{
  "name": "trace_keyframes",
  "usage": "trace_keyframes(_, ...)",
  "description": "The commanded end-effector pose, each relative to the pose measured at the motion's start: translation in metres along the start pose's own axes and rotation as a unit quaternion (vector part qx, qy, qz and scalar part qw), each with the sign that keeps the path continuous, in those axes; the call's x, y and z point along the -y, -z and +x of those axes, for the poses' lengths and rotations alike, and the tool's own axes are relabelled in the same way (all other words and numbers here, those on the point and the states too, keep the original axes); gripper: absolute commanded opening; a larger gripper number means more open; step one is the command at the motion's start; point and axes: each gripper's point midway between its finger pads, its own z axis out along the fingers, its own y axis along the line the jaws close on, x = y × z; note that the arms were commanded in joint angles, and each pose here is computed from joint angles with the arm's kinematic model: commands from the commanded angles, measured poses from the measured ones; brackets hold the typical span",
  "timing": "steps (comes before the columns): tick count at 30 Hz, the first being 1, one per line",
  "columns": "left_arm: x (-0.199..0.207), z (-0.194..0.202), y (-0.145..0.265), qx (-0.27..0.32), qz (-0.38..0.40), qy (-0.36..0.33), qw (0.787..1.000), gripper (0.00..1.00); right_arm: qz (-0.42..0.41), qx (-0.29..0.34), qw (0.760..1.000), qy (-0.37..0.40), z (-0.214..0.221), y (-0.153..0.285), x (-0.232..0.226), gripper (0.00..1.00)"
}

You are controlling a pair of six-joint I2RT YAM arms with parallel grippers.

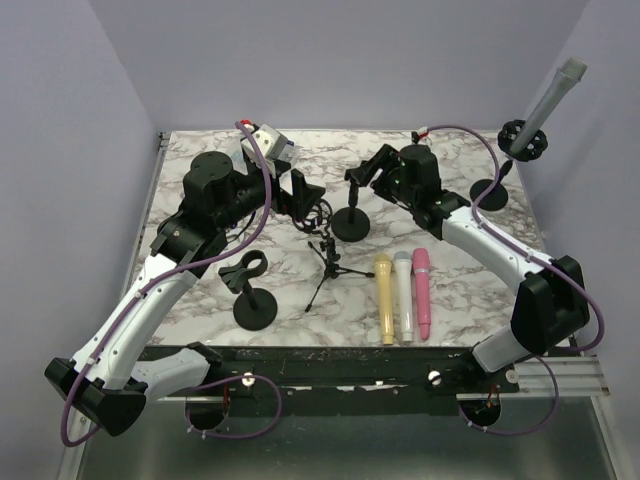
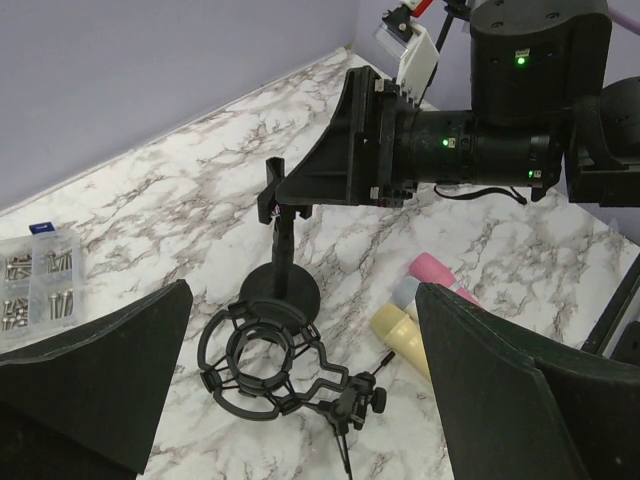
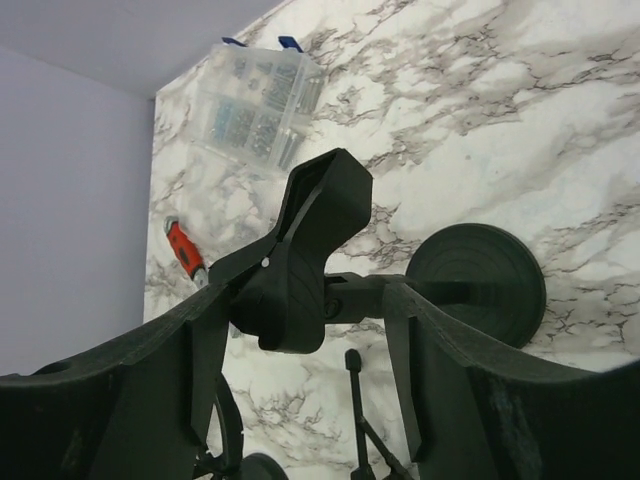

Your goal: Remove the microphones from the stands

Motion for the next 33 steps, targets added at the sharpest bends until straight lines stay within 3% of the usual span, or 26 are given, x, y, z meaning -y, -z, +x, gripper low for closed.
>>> trace_keyframes(1, 0.003, -0.004, 0.000, 0.011, 0.006, -0.007, 1.000, 0.99, 0.061, -0.026, 0.995, 0.074, 0.004, 0.005, 0.019, 0.73)
trace_keyframes(6, 0.005, -0.004, 0.001, 0.012, 0.008, -0.006, 1.000, 0.99, 0.075, 0.034, 0.990, 0.114, -0.042, 0.024, 0.002, 0.87)
trace_keyframes(9, 0.007, -0.006, 0.002, 0.014, 0.011, -0.006, 1.000, 0.98, 0.112, 0.089, 0.978, 0.153, -0.078, 0.041, 0.004, 0.91)
trace_keyframes(15, 0.012, -0.006, 0.002, 0.016, 0.020, -0.003, 1.000, 0.98, 0.235, 0.203, 0.924, 0.225, -0.152, 0.089, 0.022, 0.94)
trace_keyframes(18, 0.015, -0.008, 0.003, 0.018, 0.023, -0.004, 1.000, 0.99, 0.307, 0.254, 0.889, 0.227, -0.188, 0.117, 0.038, 0.98)
trace_keyframes(25, 0.021, -0.010, 0.006, 0.022, 0.028, -0.010, 0.999, 0.98, 0.408, 0.335, 0.828, 0.191, -0.268, 0.169, 0.081, 0.98)
trace_keyframes(29, 0.022, -0.010, 0.006, 0.023, 0.027, -0.015, 0.999, 0.98, 0.448, 0.358, 0.800, 0.177, -0.299, 0.188, 0.103, 0.97)
trace_keyframes(33, 0.023, -0.009, 0.006, 0.022, 0.028, -0.016, 0.999, 0.98, 0.462, 0.366, 0.790, 0.171, -0.320, 0.195, 0.120, 0.96)
